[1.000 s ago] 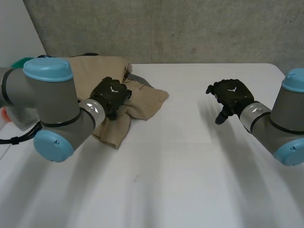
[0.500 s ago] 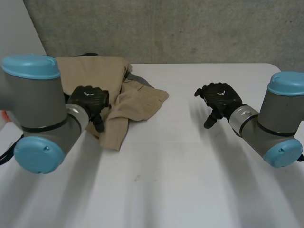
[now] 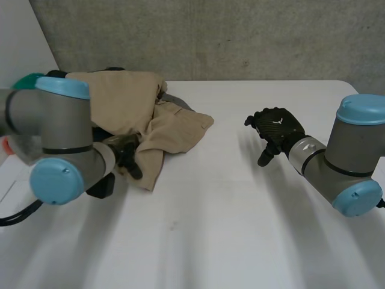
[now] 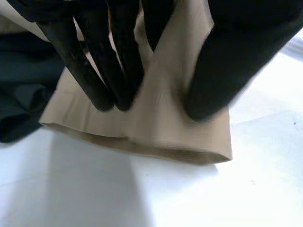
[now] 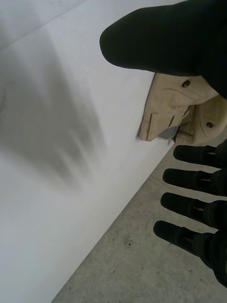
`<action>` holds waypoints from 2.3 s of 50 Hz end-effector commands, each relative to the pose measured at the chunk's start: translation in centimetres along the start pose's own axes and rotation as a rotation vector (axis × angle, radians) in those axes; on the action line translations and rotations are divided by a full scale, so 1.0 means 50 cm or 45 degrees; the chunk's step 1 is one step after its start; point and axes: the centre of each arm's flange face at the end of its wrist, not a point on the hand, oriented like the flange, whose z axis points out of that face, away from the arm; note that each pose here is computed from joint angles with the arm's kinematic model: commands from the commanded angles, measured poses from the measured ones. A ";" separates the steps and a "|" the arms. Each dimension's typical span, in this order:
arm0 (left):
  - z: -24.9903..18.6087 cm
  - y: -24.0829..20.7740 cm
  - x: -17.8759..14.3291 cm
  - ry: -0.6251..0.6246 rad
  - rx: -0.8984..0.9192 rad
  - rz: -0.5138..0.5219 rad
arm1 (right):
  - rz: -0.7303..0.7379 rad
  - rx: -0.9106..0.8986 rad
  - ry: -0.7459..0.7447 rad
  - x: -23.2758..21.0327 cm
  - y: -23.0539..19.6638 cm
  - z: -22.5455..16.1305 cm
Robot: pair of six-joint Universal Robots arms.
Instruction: Fold the laundry.
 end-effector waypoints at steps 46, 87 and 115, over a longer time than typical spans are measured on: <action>-0.359 -0.227 0.049 -0.051 0.366 0.558 | 0.447 0.054 -0.160 -0.182 -0.022 0.130; -0.461 -0.302 0.000 -0.105 0.605 0.451 | 0.135 0.411 0.216 0.094 -0.262 -0.035; -0.576 -0.367 0.031 -0.002 0.923 0.439 | -0.117 0.383 0.287 0.182 -0.403 -0.218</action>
